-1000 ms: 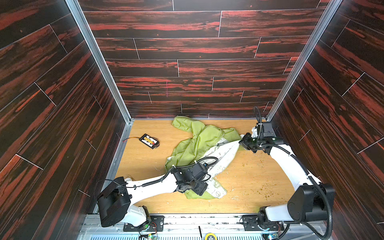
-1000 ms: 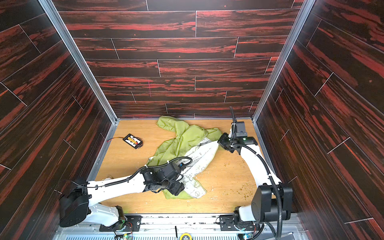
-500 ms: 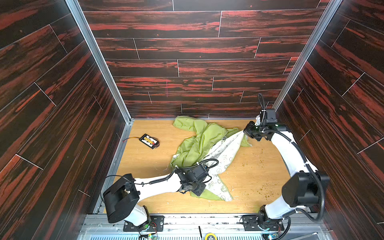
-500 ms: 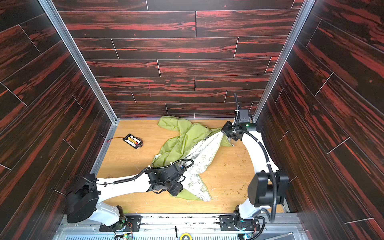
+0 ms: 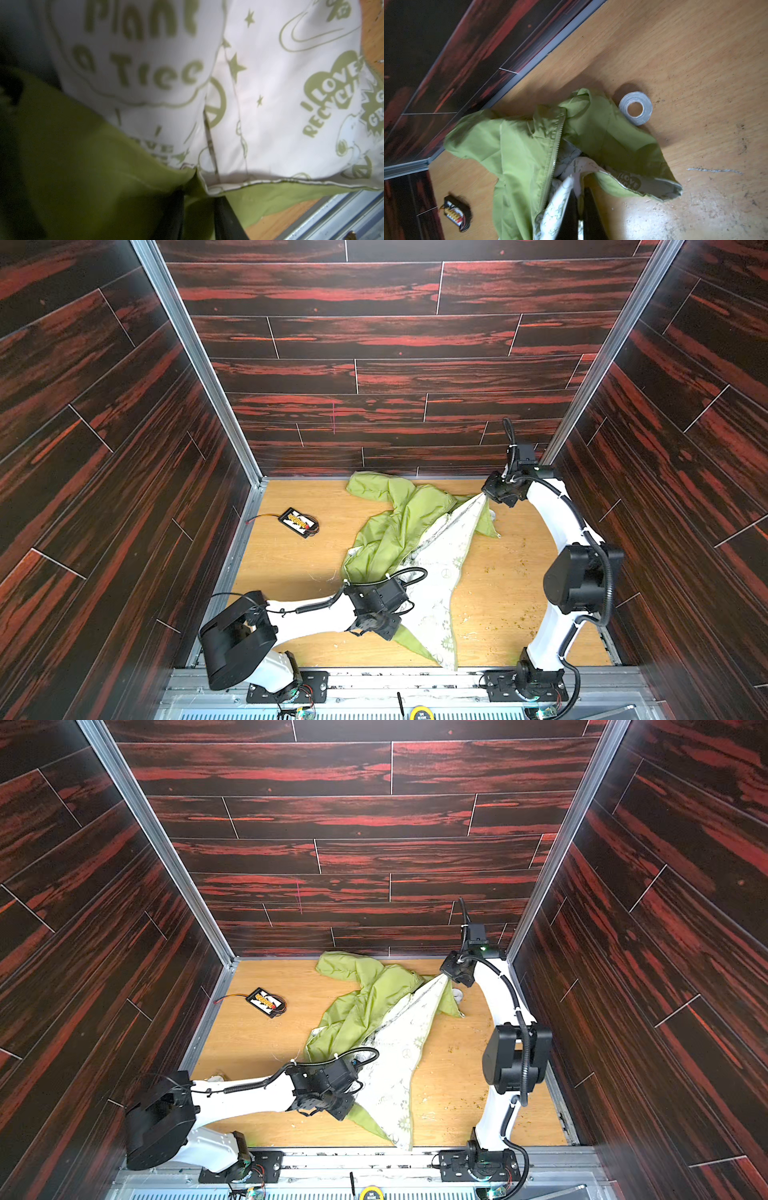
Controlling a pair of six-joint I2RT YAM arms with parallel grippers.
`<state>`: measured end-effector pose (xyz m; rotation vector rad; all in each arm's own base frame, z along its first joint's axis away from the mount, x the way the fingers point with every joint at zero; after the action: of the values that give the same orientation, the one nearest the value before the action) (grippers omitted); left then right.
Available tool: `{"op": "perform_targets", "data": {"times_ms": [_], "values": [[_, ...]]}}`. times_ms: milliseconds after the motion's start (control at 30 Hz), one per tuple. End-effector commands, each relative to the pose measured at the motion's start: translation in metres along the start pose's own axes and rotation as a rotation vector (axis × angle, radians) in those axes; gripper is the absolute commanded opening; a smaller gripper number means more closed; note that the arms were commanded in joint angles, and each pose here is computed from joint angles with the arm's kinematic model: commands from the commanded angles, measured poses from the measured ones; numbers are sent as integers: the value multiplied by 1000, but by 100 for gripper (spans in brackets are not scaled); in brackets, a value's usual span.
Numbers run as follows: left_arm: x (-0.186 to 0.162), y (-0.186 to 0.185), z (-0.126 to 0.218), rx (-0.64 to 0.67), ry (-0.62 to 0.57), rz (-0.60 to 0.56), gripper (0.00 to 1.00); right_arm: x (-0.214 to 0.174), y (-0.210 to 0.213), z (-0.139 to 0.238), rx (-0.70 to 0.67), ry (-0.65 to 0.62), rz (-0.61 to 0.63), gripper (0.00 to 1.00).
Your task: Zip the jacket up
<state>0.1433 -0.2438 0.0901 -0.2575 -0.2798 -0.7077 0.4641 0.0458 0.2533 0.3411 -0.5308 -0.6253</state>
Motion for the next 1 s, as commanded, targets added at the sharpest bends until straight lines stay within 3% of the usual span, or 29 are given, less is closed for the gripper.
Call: {"op": "perform_targets", "data": {"times_ms": [0, 133, 300, 467, 567, 667, 967], "values": [[-2, 6, 19, 56, -32, 22, 36, 8, -9, -16, -54, 0, -2, 0], [18, 2, 51, 47, -155, 1, 56, -7, -14, -27, -37, 48, -4, 0], [41, -31, 90, 45, -280, -179, 67, -30, -31, -36, -37, 90, -15, 0], [47, -85, 81, 59, -240, -489, 69, -37, -37, -40, -38, 112, -15, 0], [39, -108, 57, 85, -126, -624, 69, -37, -35, -39, -33, 115, -12, 0], [40, -125, 38, 71, -78, -641, 69, -38, -35, -38, -34, 116, -9, 0], [56, -155, 6, -22, -61, -501, 70, -42, -43, -38, -29, 127, -11, 0]]}}
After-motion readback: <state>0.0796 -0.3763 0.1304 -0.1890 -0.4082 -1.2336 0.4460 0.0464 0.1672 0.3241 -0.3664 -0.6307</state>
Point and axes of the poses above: each gripper's point midway between its finger pads, its own z axis back along the fingers, its own y axis along the line the jaws close on, x = y × z, the point moved 6 cm from there along z, back along the fingers, and after that the axes turned 7 degrees about -z, right-handed, at the moved point
